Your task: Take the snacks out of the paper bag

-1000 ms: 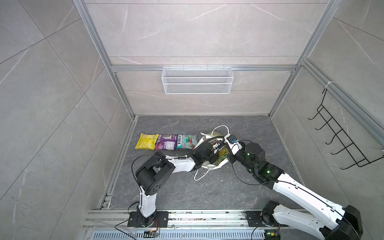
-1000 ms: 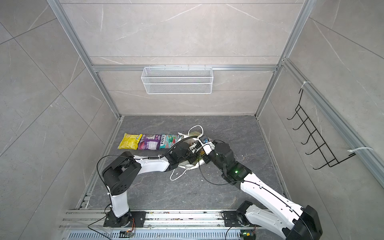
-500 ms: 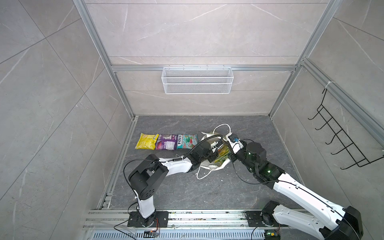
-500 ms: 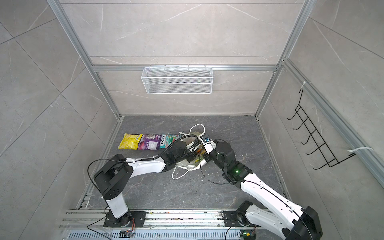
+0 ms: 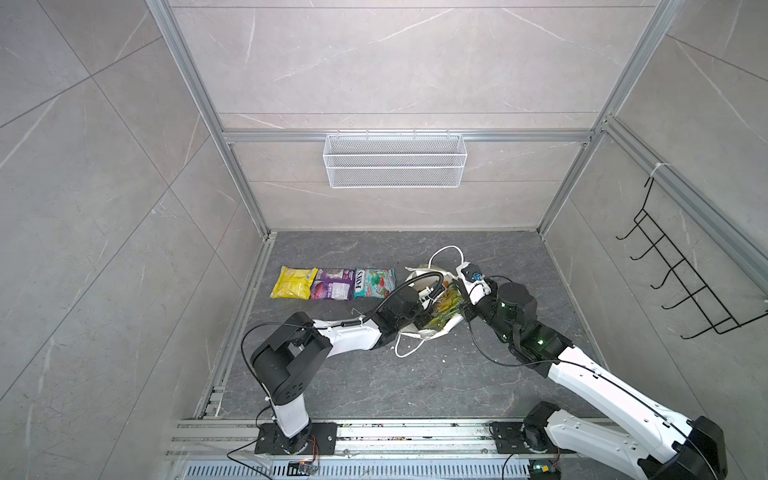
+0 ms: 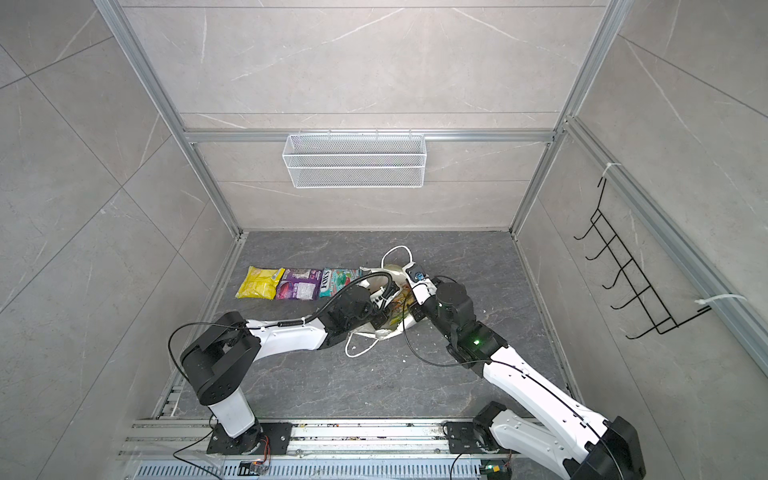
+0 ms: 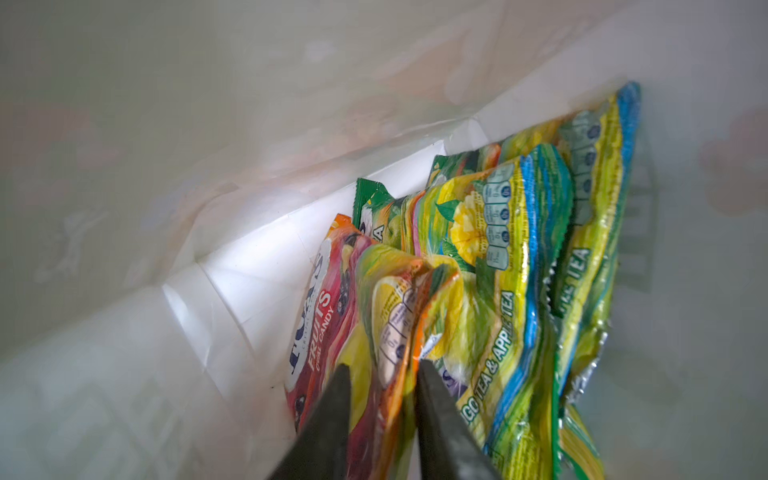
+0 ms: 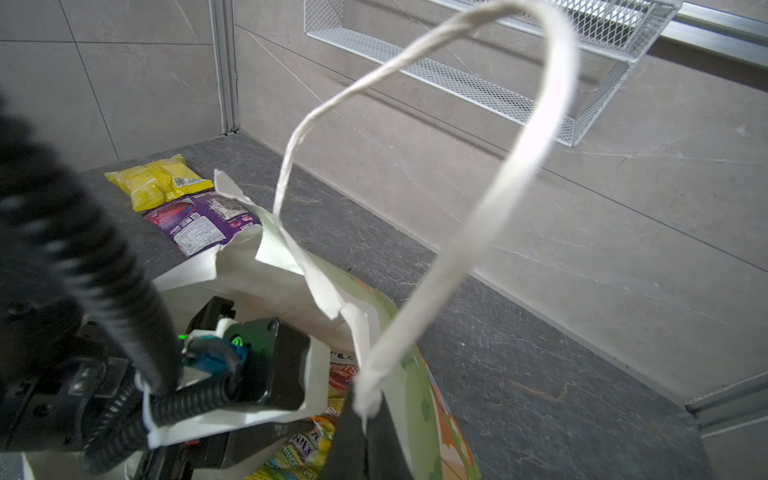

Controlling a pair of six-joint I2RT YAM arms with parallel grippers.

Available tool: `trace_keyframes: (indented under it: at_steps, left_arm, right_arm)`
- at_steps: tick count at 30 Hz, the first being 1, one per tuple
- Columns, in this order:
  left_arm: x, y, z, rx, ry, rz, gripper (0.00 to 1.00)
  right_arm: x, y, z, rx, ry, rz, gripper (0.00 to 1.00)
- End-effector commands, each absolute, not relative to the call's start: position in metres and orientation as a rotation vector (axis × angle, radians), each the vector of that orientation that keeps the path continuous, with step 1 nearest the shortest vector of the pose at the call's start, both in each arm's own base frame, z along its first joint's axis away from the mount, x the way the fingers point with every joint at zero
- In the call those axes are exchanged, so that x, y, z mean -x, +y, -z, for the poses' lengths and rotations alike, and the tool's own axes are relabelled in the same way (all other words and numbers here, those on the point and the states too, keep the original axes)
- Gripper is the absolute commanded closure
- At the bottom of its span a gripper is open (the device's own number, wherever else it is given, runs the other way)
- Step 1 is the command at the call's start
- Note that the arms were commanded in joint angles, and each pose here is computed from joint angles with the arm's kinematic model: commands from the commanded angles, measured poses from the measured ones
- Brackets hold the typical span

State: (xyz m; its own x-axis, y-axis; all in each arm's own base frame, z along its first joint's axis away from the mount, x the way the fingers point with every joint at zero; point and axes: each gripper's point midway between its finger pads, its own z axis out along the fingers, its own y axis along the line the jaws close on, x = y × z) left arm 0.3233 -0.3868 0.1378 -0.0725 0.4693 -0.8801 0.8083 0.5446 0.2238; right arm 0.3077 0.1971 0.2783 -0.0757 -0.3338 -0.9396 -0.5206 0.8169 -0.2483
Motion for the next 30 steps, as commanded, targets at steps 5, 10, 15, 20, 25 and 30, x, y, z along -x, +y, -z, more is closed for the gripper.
trace_keyframes:
  at_steps: [5, 10, 15, 20, 25, 30]
  left_arm:
    - [-0.326, -0.397, -0.177, -1.058, 1.6, 0.424, 0.47]
    - [-0.33, -0.405, -0.158, -1.099, 1.634, 0.413, 0.38]
    - [-0.343, -0.415, -0.141, -1.097, 1.67, 0.395, 0.35]
    - [-0.355, -0.421, -0.127, -1.086, 1.7, 0.359, 0.34]
    - [-0.362, -0.419, -0.119, -1.066, 1.717, 0.319, 0.52]
    - [-0.365, -0.417, -0.115, -1.053, 1.728, 0.298, 0.71]
  right_arm:
    - [-0.302, 0.2, -0.298, 0.661, 1.618, -0.233, 1.0]
    - [-0.3, 0.2, -0.299, 0.665, 1.611, -0.234, 1.0]
    - [-0.299, 0.2, -0.298, 0.669, 1.614, -0.241, 1.0]
    - [-0.299, 0.2, -0.298, 0.669, 1.613, -0.24, 1.0]
    - [-0.3, 0.199, -0.297, 0.664, 1.615, -0.234, 1.0]
    - [-0.301, 0.198, -0.294, 0.66, 1.618, -0.23, 1.0]
